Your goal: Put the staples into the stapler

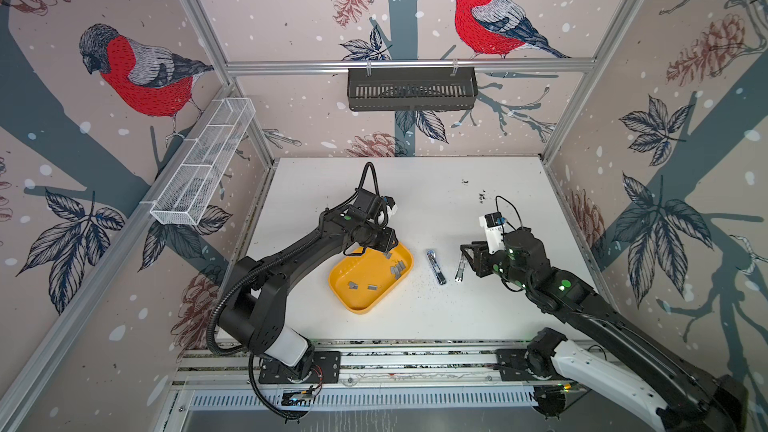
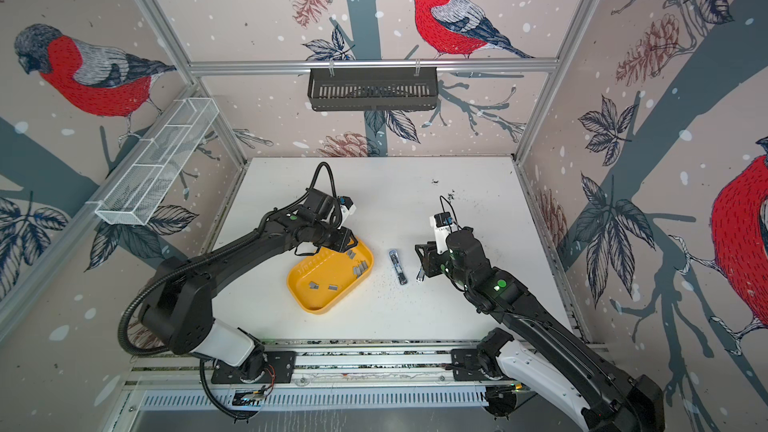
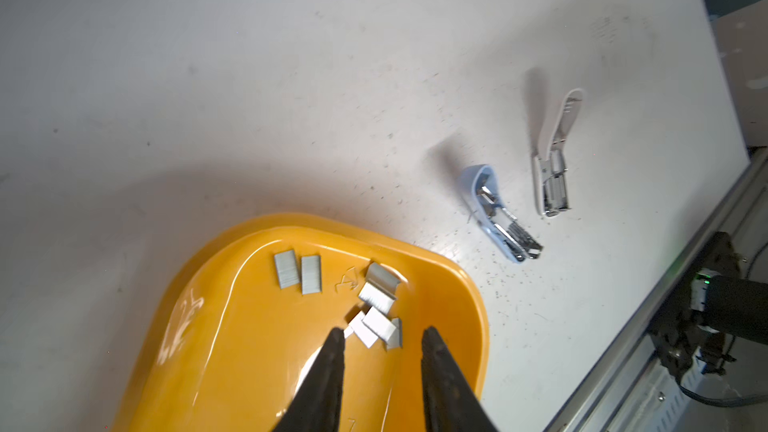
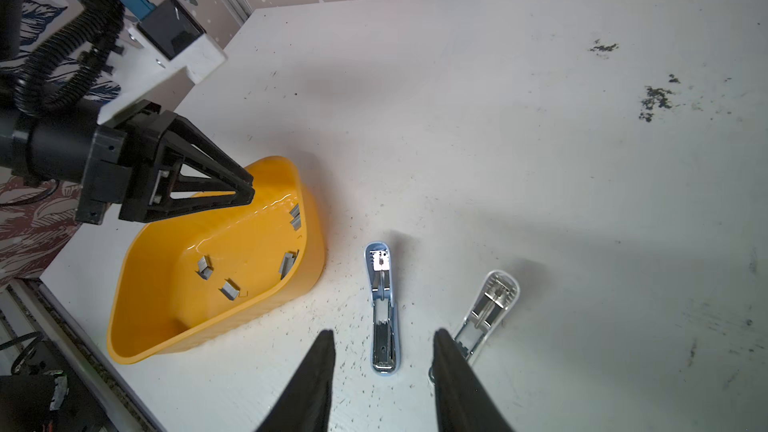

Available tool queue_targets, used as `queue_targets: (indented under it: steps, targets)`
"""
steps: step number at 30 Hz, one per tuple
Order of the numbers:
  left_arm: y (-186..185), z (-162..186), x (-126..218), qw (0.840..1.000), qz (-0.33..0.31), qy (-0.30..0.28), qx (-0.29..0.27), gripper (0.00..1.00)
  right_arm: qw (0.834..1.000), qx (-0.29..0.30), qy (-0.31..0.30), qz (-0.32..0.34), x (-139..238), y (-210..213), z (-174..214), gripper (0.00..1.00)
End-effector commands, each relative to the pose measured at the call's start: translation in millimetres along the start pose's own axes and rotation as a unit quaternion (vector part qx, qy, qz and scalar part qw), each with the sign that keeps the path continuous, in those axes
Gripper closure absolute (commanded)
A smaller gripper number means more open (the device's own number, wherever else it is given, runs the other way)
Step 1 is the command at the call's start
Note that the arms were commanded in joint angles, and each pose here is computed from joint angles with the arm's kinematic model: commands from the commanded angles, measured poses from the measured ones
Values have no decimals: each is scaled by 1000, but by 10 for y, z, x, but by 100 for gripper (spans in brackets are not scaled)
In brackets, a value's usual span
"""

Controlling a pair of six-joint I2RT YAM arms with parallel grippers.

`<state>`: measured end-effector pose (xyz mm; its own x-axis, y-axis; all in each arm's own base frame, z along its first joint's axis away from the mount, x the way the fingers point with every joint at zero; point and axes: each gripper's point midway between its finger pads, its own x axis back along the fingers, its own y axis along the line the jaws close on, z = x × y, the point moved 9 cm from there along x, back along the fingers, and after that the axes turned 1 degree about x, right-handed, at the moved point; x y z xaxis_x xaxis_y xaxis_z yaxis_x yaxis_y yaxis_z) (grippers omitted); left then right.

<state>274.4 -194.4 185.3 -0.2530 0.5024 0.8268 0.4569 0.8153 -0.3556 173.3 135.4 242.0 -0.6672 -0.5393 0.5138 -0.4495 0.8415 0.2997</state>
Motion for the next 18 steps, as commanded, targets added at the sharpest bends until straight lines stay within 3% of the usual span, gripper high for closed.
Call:
queue_targets:
  steps: [1, 5, 9, 11, 18]
  targets:
    - [101, 96, -70, 998, -49, 10, 34, 67, 1000, 11, 3, 7, -5, -14, 14, 59]
    - [158, 194, -111, 996, -69, 31, 42, 67, 1000, 13, 4, 2, -15, -1, 1, 59]
    - [256, 362, -37, 987, -128, 59, 79, 65, 1000, 14, 9, 5, -49, -6, 11, 58]
    - [261, 447, -21, 986, -127, 63, 92, 61, 1000, 12, 11, 9, -73, -17, 14, 58]
    - [223, 397, -39, 990, -106, 42, 81, 62, 1000, 9, 8, 22, -100, -42, 20, 58]
